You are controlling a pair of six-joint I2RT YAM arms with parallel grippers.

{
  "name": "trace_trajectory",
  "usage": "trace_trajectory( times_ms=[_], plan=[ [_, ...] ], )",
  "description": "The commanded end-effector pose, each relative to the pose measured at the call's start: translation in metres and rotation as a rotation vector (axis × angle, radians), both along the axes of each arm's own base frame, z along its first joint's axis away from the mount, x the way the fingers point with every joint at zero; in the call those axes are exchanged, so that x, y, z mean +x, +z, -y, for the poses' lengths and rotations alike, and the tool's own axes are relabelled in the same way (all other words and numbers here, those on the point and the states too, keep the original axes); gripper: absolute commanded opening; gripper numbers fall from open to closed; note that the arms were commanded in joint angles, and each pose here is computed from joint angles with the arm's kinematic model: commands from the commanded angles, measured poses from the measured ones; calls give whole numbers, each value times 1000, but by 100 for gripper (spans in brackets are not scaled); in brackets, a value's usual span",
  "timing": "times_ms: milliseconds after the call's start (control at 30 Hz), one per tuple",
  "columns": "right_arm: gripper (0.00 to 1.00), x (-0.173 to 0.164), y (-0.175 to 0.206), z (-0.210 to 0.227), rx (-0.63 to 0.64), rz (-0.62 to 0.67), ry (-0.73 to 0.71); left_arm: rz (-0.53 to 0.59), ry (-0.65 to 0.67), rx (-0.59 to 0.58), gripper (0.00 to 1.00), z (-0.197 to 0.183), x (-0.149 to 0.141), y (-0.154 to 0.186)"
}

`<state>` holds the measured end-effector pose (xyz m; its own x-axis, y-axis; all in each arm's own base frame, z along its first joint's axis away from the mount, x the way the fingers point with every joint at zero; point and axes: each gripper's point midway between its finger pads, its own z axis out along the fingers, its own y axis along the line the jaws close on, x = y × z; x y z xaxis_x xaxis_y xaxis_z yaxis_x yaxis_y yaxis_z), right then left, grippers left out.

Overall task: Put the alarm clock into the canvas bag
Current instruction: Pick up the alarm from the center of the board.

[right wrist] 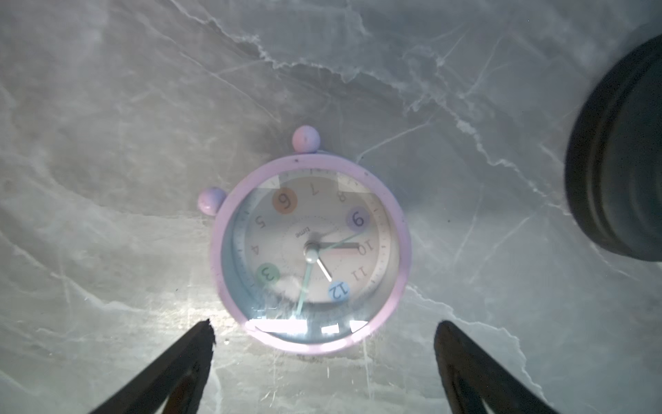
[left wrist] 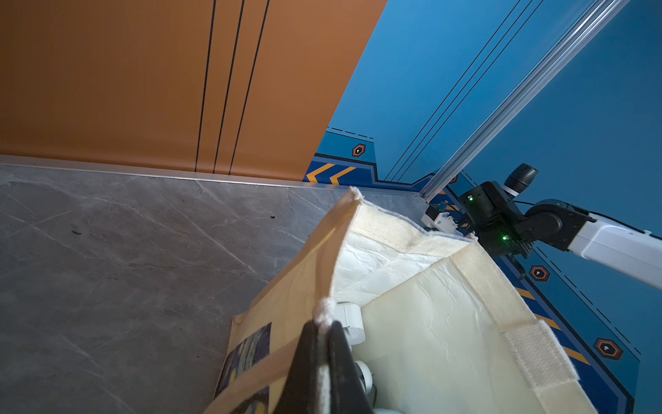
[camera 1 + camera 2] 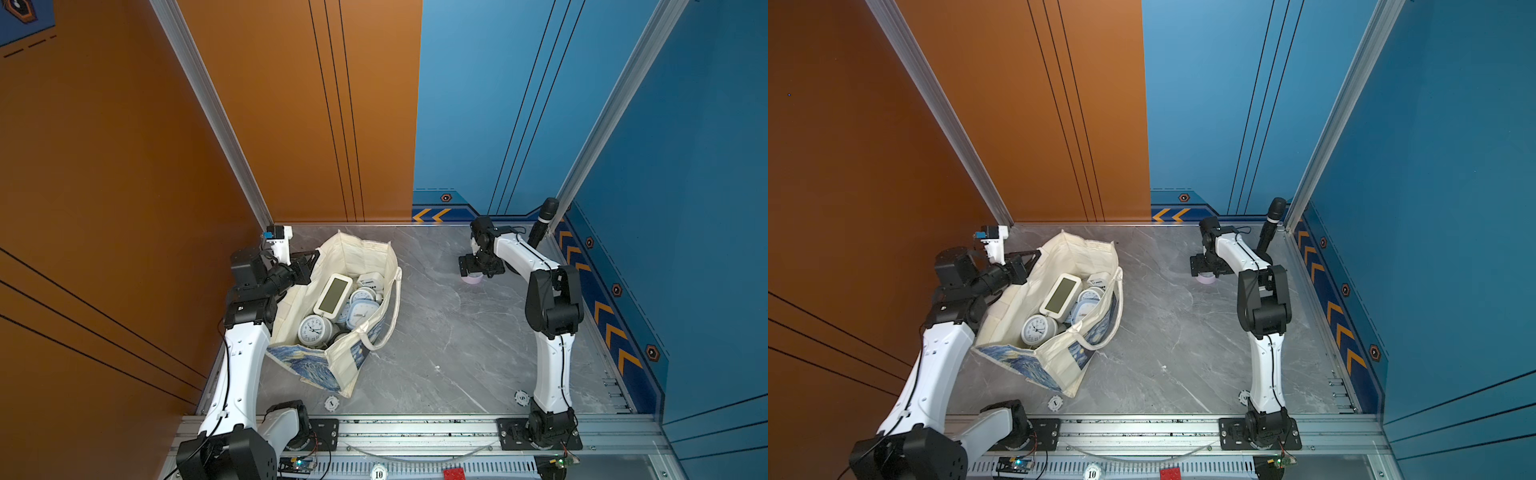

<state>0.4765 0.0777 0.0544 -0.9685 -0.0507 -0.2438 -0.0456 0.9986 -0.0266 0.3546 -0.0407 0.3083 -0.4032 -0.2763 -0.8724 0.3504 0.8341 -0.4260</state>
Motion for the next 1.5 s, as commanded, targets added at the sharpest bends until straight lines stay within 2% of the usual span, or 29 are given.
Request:
trace_trajectory(
  times_ms=[0,467,900,1167,1467],
  plan=[
    [99,12,0,-3,57,12,11,65,-9,21,0,3,-3,14],
    [98,33,-9,-3,69,25,21,61,-4,27,0,2,-3,12],
    [80,36,-7,-4,101,27,18,57,-5,27,0,2,-3,11],
    [75,35,22,-7,113,71,21,56,-4,26,0,2,-2,11],
    [76,31,90,-21,151,180,46,56,-5,24,0,2,-2,11]
  ],
)
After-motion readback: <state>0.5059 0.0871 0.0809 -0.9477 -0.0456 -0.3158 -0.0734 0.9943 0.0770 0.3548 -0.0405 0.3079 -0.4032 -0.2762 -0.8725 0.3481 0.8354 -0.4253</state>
